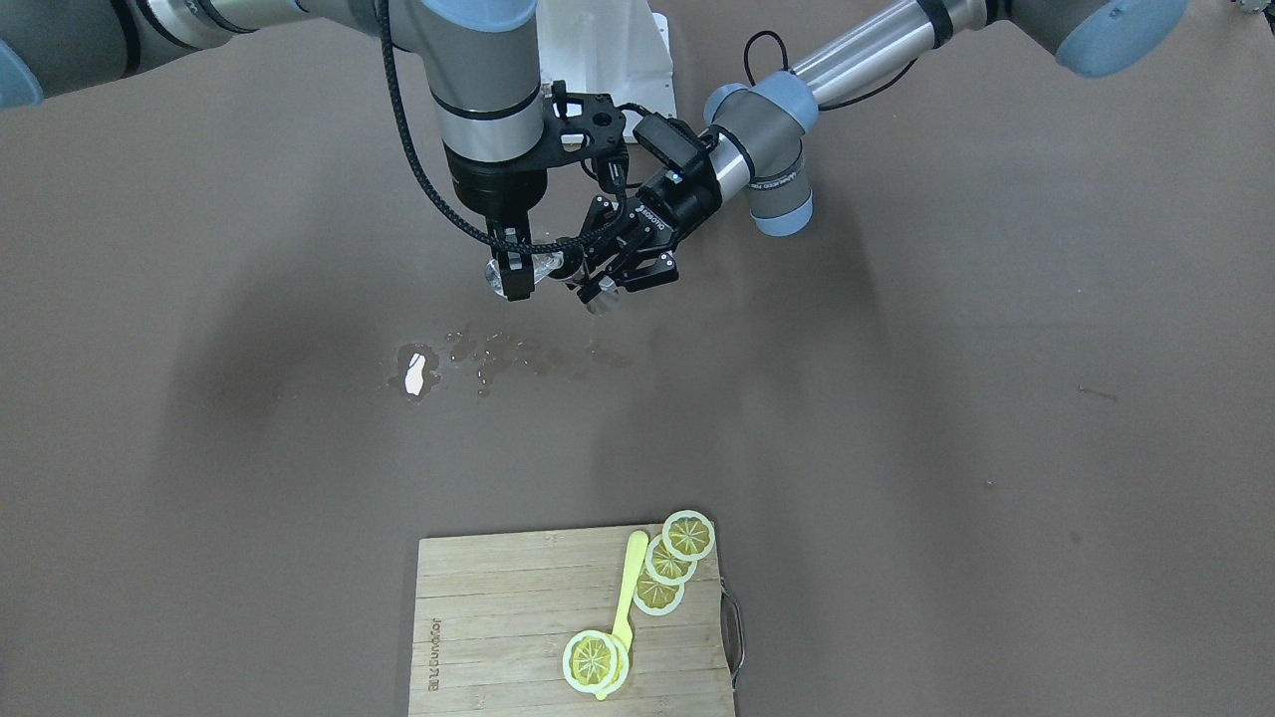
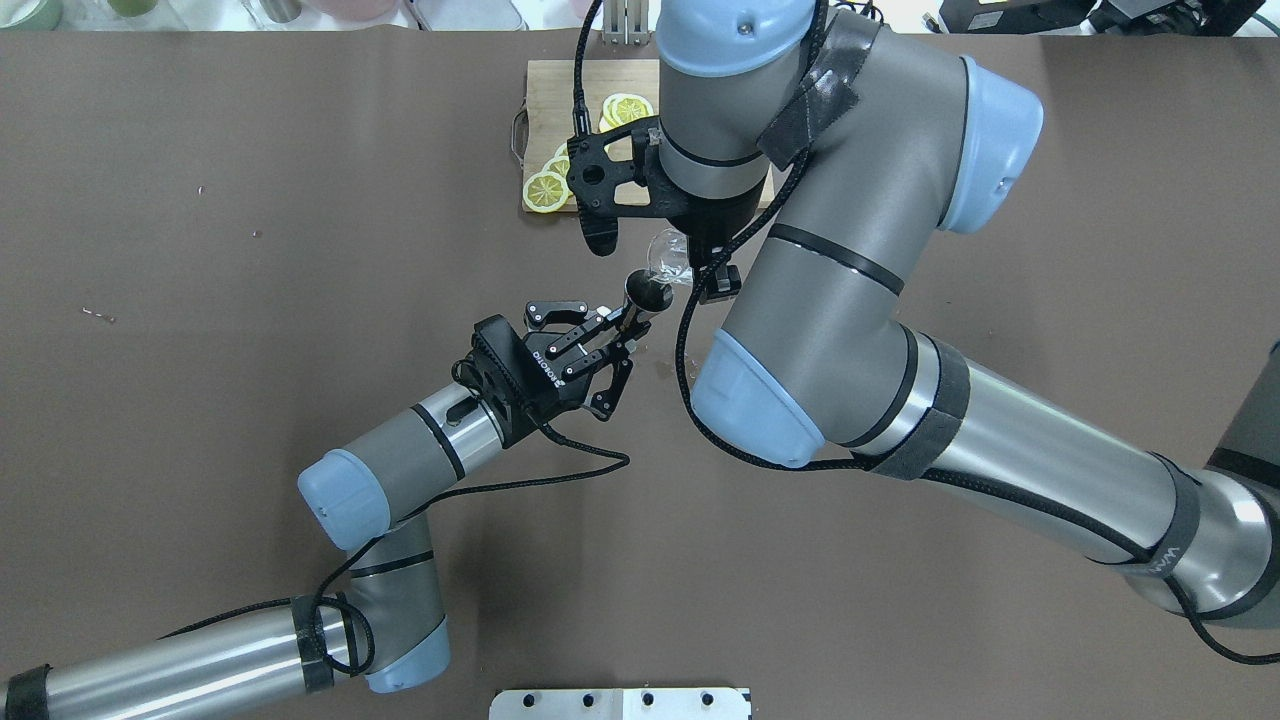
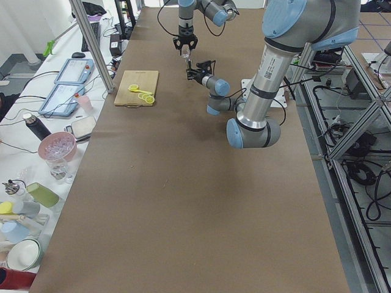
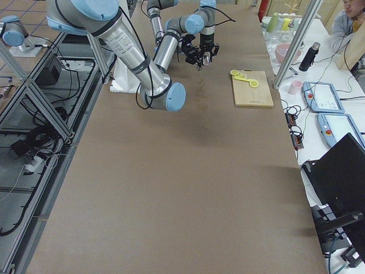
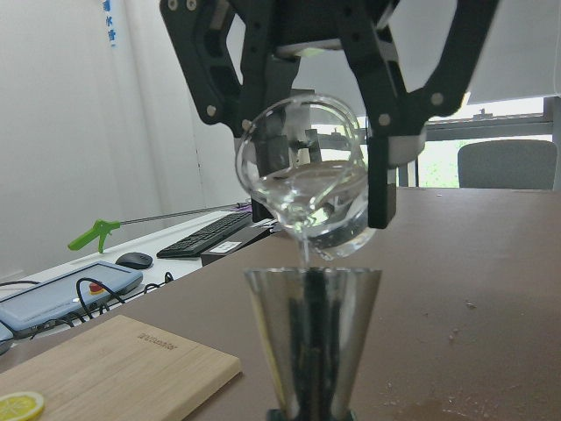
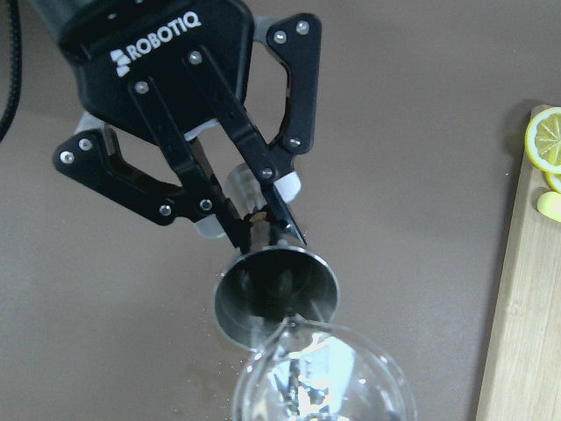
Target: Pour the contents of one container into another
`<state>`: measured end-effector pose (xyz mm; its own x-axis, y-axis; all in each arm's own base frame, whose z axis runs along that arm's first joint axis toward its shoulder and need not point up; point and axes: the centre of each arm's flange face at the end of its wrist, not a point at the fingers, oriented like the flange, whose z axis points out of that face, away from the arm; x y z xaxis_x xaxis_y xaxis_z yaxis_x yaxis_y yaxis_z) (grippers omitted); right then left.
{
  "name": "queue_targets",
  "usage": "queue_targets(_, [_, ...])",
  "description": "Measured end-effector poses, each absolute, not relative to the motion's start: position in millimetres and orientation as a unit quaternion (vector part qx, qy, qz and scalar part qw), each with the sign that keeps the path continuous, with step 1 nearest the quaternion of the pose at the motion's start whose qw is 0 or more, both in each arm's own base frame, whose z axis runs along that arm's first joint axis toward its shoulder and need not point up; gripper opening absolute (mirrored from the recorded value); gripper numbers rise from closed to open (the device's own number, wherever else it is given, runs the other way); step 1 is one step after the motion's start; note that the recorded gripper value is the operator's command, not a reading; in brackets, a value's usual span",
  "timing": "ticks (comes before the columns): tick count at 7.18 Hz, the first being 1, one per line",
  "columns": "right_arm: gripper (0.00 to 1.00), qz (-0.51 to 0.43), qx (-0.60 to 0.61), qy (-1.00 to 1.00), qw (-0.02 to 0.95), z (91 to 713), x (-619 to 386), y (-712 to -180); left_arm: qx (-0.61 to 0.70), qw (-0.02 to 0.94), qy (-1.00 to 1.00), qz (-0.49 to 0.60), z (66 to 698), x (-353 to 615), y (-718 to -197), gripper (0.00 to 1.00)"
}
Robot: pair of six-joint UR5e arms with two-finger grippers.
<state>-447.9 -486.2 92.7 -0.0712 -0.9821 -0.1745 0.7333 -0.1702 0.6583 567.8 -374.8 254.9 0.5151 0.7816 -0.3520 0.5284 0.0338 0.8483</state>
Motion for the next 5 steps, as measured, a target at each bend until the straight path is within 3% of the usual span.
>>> queue_targets(5, [0.0,-0.702,0.307,-0.193,0.613,91.5,-445.2,-488.2,0.685,0.537,0.478,0.117,254.3,568.1,-375.0,0.0])
